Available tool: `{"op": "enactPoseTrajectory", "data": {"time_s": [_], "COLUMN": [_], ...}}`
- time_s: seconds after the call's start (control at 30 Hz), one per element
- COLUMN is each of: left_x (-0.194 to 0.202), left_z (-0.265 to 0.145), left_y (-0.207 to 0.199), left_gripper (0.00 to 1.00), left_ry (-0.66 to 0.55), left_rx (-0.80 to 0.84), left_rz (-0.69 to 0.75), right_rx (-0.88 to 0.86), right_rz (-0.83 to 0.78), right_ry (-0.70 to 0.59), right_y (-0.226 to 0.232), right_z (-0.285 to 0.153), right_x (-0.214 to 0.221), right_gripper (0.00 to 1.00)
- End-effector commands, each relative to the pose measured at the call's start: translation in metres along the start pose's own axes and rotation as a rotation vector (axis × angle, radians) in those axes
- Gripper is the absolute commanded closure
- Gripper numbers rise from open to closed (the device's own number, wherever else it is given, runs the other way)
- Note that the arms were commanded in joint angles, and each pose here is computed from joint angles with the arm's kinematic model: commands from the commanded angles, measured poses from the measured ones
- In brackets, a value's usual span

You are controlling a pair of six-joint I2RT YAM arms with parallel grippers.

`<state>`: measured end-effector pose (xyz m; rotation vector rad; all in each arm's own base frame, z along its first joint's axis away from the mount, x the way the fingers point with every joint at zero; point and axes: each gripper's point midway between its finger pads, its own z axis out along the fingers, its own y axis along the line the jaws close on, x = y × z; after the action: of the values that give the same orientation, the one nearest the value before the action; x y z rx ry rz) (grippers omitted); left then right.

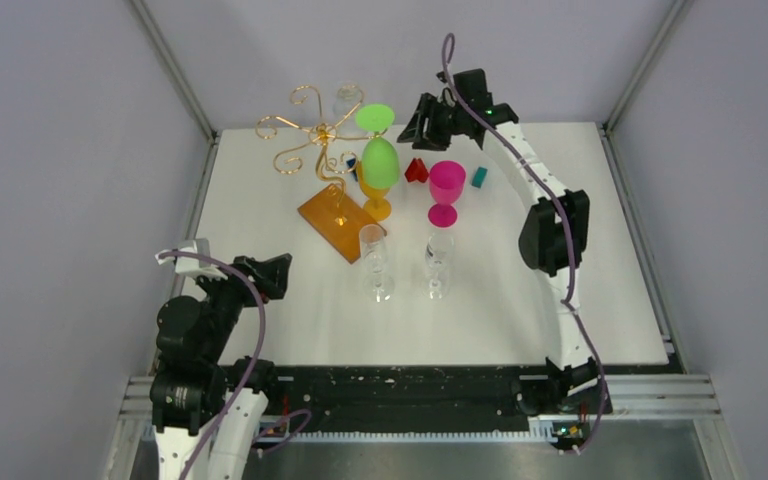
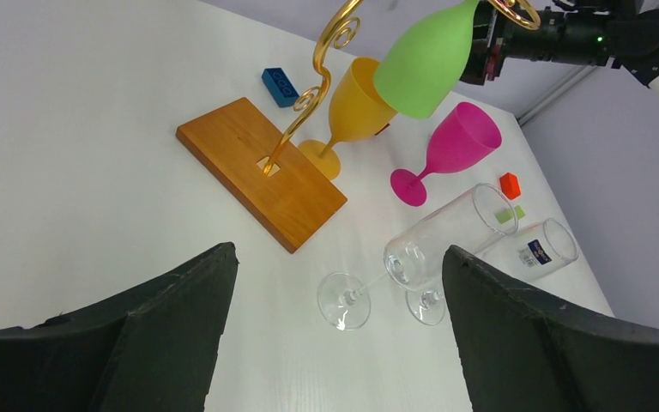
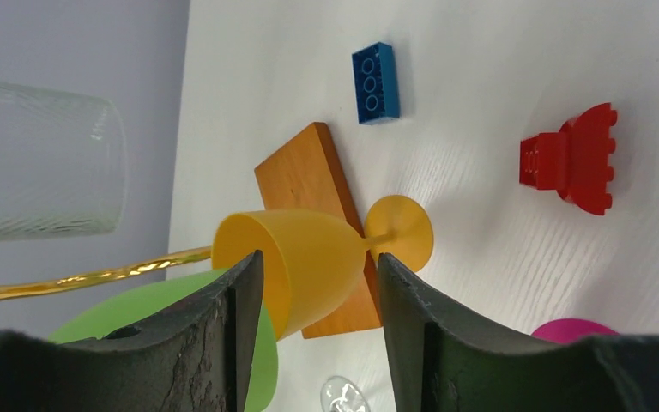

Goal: Place the wine glass upside down on the wine glass rack

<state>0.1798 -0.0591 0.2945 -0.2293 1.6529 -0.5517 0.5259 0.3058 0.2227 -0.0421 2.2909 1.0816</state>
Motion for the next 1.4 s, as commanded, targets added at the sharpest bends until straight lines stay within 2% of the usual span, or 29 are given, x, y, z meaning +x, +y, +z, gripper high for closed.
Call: {"op": "enactPoseTrajectory", "data": {"time_s": [0.0, 0.3, 1.0, 1.13, 1.37], "left_x": [-0.022, -0.023, -0.021, -0.021, -0.02], "left_z": [-0.003, -0.004, -0.003, -0.002, -0.002], "left_y": [-0.017, -0.02, -0.018, -0.018, -0.017], "left_gripper": [0.07, 0.07, 0.07, 0.07, 0.07], "left_ry": [-0.054, -0.054, -0.052, -0.053, -0.05], "left_rx": [0.055, 0.065, 0.063, 0.064, 0.059], "left_rz": [0.015, 0.007, -0.001, -0.004, -0.002], "right_rx": [-0.025, -0.041, 0.069, 0.076, 0.094], "right_rz": [-0.109, -0.164, -0.21, -0.217, -0.238], "right_ry": [0.051, 0.107, 0.158, 0.159, 0.153], "right_y": [0.014, 0.024, -0.007, -0.01, -0.013], "right_z": [0.007, 0.021, 0.04, 0.041, 0.042], "right_x": [0.017, 0.042, 0.064, 0.065, 0.064], "right_gripper": [0.48, 0.43, 0.5, 0.54, 0.7]}}
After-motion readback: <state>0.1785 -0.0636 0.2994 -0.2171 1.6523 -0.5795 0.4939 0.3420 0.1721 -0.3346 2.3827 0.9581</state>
